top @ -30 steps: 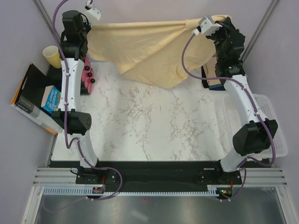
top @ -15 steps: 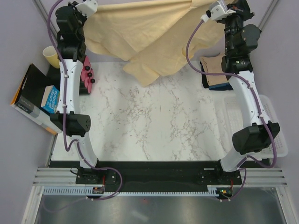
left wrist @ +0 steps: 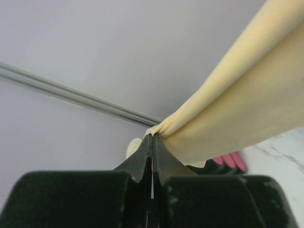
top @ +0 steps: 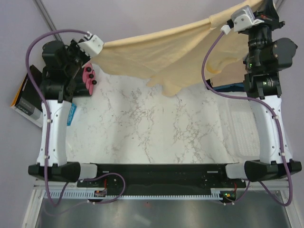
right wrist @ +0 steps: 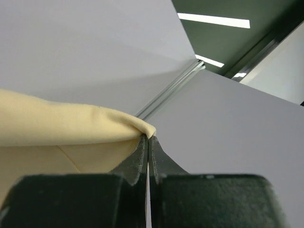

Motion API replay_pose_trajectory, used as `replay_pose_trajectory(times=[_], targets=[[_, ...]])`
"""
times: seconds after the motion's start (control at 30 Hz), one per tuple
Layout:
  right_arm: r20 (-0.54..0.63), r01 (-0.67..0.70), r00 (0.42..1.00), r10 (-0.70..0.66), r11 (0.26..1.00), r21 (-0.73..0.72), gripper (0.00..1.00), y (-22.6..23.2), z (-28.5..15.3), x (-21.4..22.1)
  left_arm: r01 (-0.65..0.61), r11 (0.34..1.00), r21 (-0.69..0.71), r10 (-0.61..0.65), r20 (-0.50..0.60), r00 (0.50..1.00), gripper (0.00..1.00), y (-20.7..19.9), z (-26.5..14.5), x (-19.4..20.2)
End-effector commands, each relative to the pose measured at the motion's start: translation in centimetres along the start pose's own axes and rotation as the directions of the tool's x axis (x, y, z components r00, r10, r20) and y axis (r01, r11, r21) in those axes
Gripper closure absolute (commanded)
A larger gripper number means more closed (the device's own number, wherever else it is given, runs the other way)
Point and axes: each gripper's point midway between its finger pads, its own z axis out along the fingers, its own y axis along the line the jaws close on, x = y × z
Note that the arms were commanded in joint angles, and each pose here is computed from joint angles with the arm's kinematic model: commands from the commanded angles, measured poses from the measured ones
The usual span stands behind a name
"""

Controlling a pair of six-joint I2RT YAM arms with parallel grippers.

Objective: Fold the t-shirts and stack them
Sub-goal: Flatten the tshirt out

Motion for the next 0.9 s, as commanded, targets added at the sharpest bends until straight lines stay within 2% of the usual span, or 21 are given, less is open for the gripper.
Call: replay_pose_trajectory(times=[0.0, 0.03, 0.2, 0.27, 0.37, 0.47, 0.57, 0.6, 0.67, 0.87], targets=[[0.054, -0.039, 0.998, 0.034, 0.995, 0.095, 1.00, -7.1, -4.1, -2.9, 0.031, 0.980, 0.195, -0.061, 0.152, 0.986, 0.98, -4.2, -7.1, -2.5], [0.055, -0.047, 0.998, 0.043, 0.996, 0.082, 1.00, -7.4, -4.7, -3.1, 0.019, 0.983, 0.185, -0.056, 0.201, 0.978, 0.98, -3.9, -9.5, -3.7], [0.117, -0.092, 0.990, 0.076, 0.986, 0.137, 1.00, -12.7, -7.3, -5.9, 0.051, 0.963, 0.264, -0.120, 0.250, 0.961, 0.98, -5.4, -16.1, -5.2], [0.119, -0.104, 0.989, 0.088, 0.986, 0.134, 1.00, -13.2, -7.5, -6.2, 0.040, 0.963, 0.268, -0.119, 0.288, 0.950, 0.98, -5.7, -18.4, -5.8], [0.136, -0.100, 0.987, 0.083, 0.988, 0.118, 1.00, -12.7, -7.1, -6.5, 0.027, 0.962, 0.271, -0.113, 0.308, 0.945, 0.98, -5.8, -19.6, -6.2], [0.111, -0.101, 0.990, 0.092, 0.992, 0.078, 1.00, -10.3, -5.3, -5.4, 0.037, 0.945, 0.325, -0.126, 0.257, 0.958, 0.98, -6.8, -18.4, -5.4], [0.063, -0.121, 0.991, 0.121, 0.993, 0.000, 1.00, -5.6, -3.1, -3.4, 0.056, 0.907, 0.417, -0.129, 0.149, 0.980, 0.98, -9.3, -16.4, -2.8], [0.034, -0.133, 0.990, 0.135, 0.989, -0.060, 1.00, -2.3, -2.2, -2.0, 0.067, 0.884, 0.463, -0.128, 0.101, 0.987, 0.98, -10.6, -15.0, -1.6], [0.014, -0.138, 0.990, 0.140, 0.985, -0.108, 1.00, 1.1, -1.6, -0.8, 0.087, 0.849, 0.522, -0.105, 0.005, 0.994, 0.98, -13.2, -13.2, 1.4], [-0.070, -0.113, 0.993, 0.095, 0.933, -0.341, 1.00, 17.2, -0.9, 4.1, 0.144, 0.755, 0.640, -0.018, -0.199, 0.980, 0.98, -20.5, -8.2, 9.3]])
